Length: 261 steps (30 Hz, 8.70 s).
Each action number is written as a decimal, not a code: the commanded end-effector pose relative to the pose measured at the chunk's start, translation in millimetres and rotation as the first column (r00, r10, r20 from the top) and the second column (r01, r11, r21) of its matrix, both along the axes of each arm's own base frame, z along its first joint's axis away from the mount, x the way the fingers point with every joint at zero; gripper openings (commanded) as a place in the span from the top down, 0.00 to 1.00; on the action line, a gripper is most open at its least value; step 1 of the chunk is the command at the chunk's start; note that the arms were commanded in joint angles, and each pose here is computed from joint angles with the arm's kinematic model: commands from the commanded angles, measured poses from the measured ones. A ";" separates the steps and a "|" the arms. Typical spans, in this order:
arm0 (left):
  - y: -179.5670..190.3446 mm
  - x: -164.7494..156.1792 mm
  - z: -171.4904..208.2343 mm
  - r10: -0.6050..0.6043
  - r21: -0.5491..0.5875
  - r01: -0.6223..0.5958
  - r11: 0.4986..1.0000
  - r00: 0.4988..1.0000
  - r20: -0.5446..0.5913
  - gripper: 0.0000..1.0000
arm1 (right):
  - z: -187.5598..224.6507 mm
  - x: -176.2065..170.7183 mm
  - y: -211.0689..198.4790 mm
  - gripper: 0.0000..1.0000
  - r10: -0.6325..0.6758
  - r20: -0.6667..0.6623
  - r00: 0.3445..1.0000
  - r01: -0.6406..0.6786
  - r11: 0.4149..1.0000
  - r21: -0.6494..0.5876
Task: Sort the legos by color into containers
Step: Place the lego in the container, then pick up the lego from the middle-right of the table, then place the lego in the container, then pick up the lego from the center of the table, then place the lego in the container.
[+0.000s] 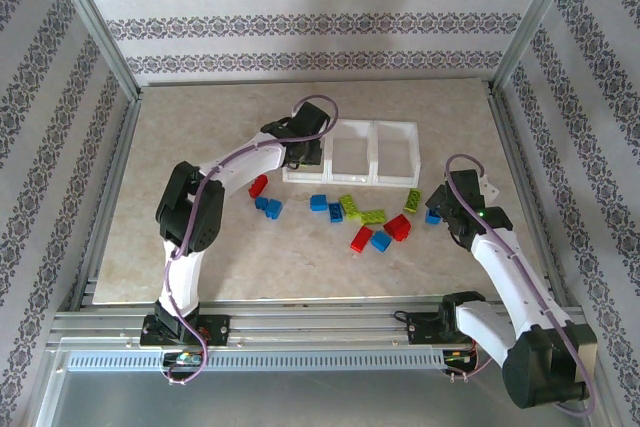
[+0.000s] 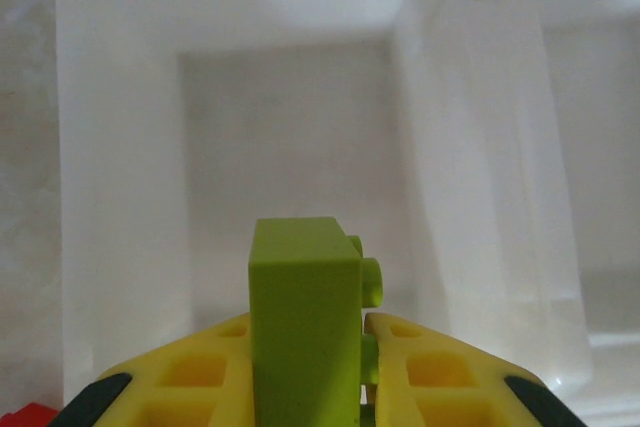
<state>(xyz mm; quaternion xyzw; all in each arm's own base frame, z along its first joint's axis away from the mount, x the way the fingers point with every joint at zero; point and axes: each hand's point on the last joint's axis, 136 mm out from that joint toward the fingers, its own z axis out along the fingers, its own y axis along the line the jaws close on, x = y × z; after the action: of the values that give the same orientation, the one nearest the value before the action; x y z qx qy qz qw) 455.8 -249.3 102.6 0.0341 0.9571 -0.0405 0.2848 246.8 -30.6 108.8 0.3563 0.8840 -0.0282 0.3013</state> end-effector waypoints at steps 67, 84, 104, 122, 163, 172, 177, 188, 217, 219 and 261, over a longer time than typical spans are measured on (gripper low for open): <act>163.6 -129.3 55.6 0.456 -0.242 -0.399 0.884 0.851 0.261 0.00 | -71.8 47.9 32.9 0.71 0.262 -0.356 0.897 -0.233 0.965 0.123; 170.2 -128.7 47.8 0.476 -0.273 -0.414 0.868 0.851 0.222 0.00 | 27.0 97.7 71.1 0.77 0.405 -0.114 0.907 -0.410 0.912 -0.018; 190.1 -140.4 49.5 0.512 -0.290 -0.448 0.846 0.833 0.207 0.00 | 16.7 214.0 109.0 0.79 0.511 -0.165 0.843 -0.528 0.845 -0.082; 194.9 -146.4 43.4 0.505 -0.274 -0.453 0.848 0.848 0.160 0.00 | 9.6 231.4 111.5 0.70 0.518 -0.122 0.847 -0.530 0.842 -0.104; 172.6 -101.8 13.0 0.318 -0.276 -0.313 0.909 0.948 -0.024 0.00 | 38.2 68.7 56.1 0.02 0.320 -0.023 0.947 -0.320 0.942 -0.098; 164.1 -89.1 -16.5 0.239 -0.159 -0.257 0.953 0.963 -0.126 0.07 | 28.9 34.9 45.7 0.02 0.259 -0.014 0.966 -0.260 0.964 -0.056; 155.2 -79.4 -32.5 0.180 -0.073 -0.195 0.978 0.967 -0.178 0.15 | 30.6 32.4 43.9 0.02 0.248 -0.001 0.969 -0.248 0.967 -0.051; 134.5 -68.6 -64.3 0.127 -0.039 -0.141 0.989 0.959 -0.252 0.34 | 34.2 32.9 41.3 0.02 0.231 0.013 0.973 -0.230 0.972 -0.056; 116.8 -56.9 13.7 0.117 -0.073 -0.121 0.990 0.991 -0.061 0.76 | 25.4 25.6 32.4 0.02 0.178 0.014 0.984 -0.177 0.983 -0.046; 96.1 -54.2 29.1 0.070 -0.066 -0.071 0.995 0.997 -0.021 0.76 | 23.9 24.9 31.6 0.02 0.166 0.015 0.986 -0.165 0.985 -0.040; -116.6 4.1 24.9 -0.207 -0.053 0.212 0.976 0.975 0.076 0.55 | -1.5 19.0 28.7 0.05 0.143 0.004 0.990 -0.143 0.990 -0.012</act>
<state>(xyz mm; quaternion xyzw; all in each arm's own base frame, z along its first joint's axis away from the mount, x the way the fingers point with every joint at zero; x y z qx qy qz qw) 464.1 -361.7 108.5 0.1308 0.9380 -0.0884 0.3086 263.8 0.8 111.2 0.2886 0.9074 -0.0091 0.3055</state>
